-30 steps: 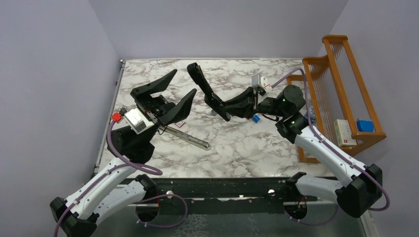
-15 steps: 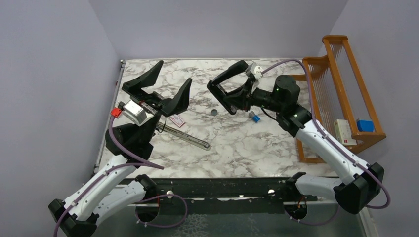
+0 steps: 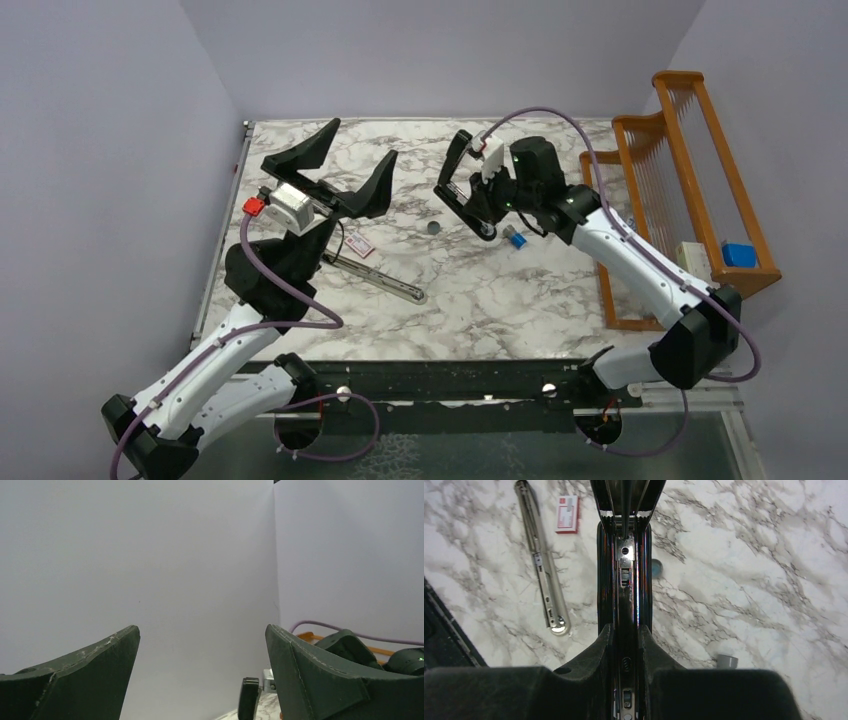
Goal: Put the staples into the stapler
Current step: Open the stapler at the center of the board.
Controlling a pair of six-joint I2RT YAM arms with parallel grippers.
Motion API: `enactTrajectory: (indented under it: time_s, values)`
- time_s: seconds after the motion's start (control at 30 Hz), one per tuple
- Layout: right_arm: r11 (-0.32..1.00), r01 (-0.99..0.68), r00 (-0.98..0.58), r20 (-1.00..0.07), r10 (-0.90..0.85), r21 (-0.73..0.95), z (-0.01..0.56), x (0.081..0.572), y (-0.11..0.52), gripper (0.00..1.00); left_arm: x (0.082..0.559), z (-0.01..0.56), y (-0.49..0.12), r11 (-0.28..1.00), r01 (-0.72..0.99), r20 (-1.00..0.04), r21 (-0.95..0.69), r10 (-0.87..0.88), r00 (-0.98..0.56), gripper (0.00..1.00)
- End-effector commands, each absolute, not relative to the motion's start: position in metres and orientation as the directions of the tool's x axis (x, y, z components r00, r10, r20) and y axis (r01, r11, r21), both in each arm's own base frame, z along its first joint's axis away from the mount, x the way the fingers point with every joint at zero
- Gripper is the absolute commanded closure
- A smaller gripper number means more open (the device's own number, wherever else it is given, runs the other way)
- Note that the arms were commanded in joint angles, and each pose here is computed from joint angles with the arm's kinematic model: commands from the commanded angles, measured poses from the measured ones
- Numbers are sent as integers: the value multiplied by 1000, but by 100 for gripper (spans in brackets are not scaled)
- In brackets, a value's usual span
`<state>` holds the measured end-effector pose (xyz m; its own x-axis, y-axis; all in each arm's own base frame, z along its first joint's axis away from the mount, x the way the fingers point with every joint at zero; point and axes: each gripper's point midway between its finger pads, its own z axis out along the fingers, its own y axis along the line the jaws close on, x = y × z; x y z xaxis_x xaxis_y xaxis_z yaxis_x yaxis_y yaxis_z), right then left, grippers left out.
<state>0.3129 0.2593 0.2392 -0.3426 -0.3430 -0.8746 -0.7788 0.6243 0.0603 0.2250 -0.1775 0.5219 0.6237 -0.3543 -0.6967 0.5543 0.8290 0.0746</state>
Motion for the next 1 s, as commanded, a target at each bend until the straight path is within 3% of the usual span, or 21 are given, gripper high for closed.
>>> enactTrajectory:
  time_s: [0.0, 0.13, 0.5, 0.7, 0.97]
  values:
    - [713, -699, -420, -777, -469, -53, 225, 334, 240, 99, 235, 528, -171, 847, 531, -721, 6, -365, 590, 1]
    - [760, -640, -512, -675, -531, -112, 203, 335, 224, 99, 240, 525, -175, 845, 535, -734, -2, -365, 572, 1]
    - [772, -629, -495, -717, -490, -93, 227, 331, 226, 99, 263, 499, -173, 879, 475, -816, -52, -311, 487, 1]
    - [748, -663, -432, -801, -415, -30, 250, 325, 241, 99, 286, 429, -193, 868, 481, -939, -125, -260, 224, 2]
    - [675, -737, -357, -862, -360, 23, 276, 313, 259, 99, 285, 359, -234, 762, 604, -947, -234, -319, 36, 1]
